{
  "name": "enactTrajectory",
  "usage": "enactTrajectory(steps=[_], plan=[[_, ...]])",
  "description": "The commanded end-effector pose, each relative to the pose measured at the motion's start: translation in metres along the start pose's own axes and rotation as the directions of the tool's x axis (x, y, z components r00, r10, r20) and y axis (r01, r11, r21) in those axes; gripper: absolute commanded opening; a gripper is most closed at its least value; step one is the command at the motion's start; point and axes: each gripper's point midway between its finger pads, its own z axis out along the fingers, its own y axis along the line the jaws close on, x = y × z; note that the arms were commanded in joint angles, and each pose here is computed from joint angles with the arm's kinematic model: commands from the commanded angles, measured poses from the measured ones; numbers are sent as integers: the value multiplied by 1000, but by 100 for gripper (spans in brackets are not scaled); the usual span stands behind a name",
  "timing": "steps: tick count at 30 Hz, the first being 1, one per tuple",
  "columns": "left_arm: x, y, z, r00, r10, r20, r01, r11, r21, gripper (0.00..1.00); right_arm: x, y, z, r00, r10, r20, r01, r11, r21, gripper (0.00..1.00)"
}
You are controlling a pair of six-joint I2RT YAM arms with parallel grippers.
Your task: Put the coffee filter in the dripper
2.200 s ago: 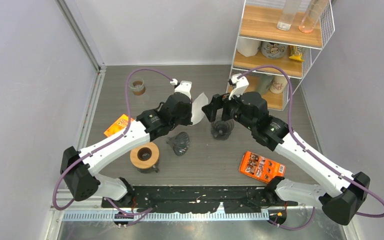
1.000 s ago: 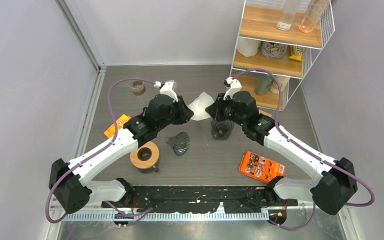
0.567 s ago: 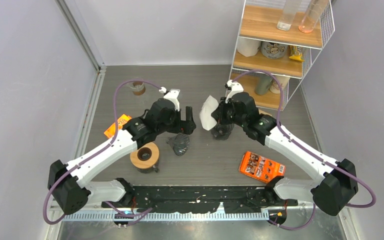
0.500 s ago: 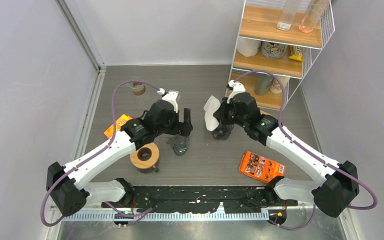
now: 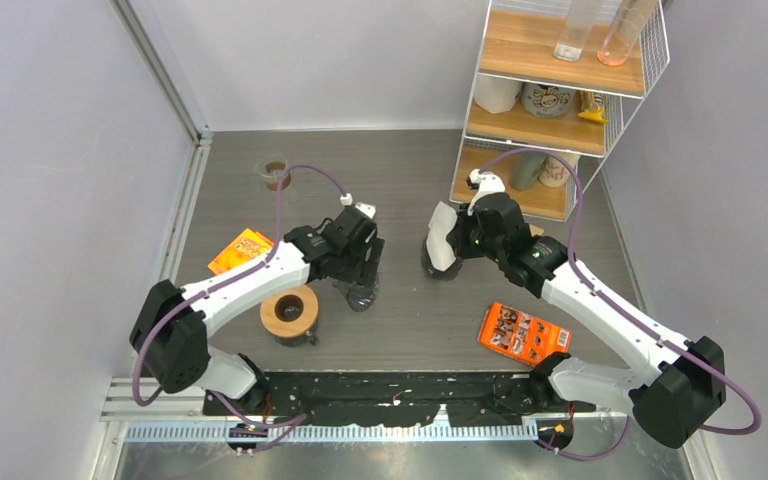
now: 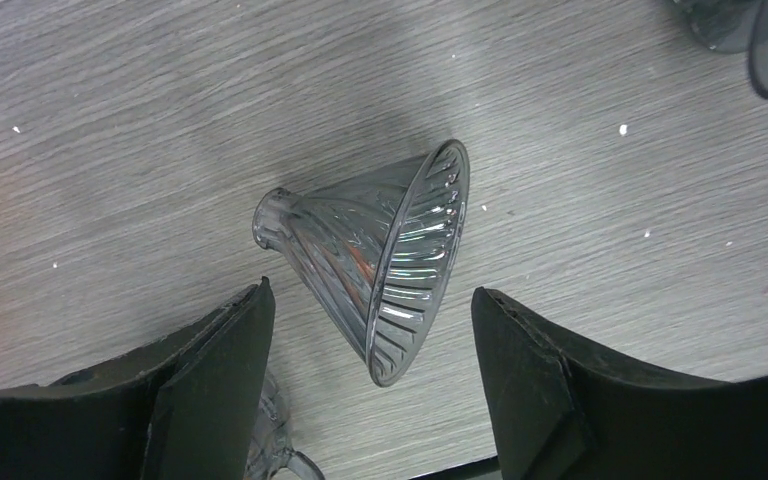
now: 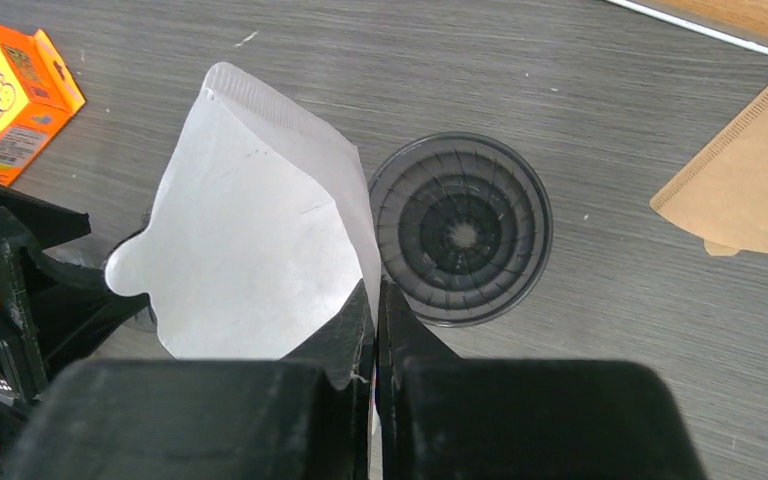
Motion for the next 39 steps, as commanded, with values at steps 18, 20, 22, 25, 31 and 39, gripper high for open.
enactTrajectory(steps=[18, 20, 22, 25, 31, 39], plan=[[-7, 13, 27, 997, 45, -56, -54, 985, -164, 33, -9, -15, -15, 998, -2, 58, 2, 1000, 6, 5], [-7, 14, 26, 997, 48, -59, -57, 983, -173, 24, -8, -16, -15, 998, 1, 60, -1, 1000, 5, 5], [-9, 14, 23, 997, 52, -52, -61, 982, -180, 17, -8, -16, -16, 998, 3, 59, -3, 1000, 1, 5], [-15, 13, 16, 998, 49, -24, -53, 983, -175, 2, -8, -16, -17, 998, 4, 61, -4, 1000, -1, 5], [-34, 7, -8, 998, 32, 62, -24, 992, -124, 0, -9, -17, -19, 997, 3, 72, -3, 1000, -4, 5], [-48, 14, -76, 969, -98, 227, 95, 995, 24, 0, -16, -15, -28, 992, -1, 130, 6, 999, -37, 5]])
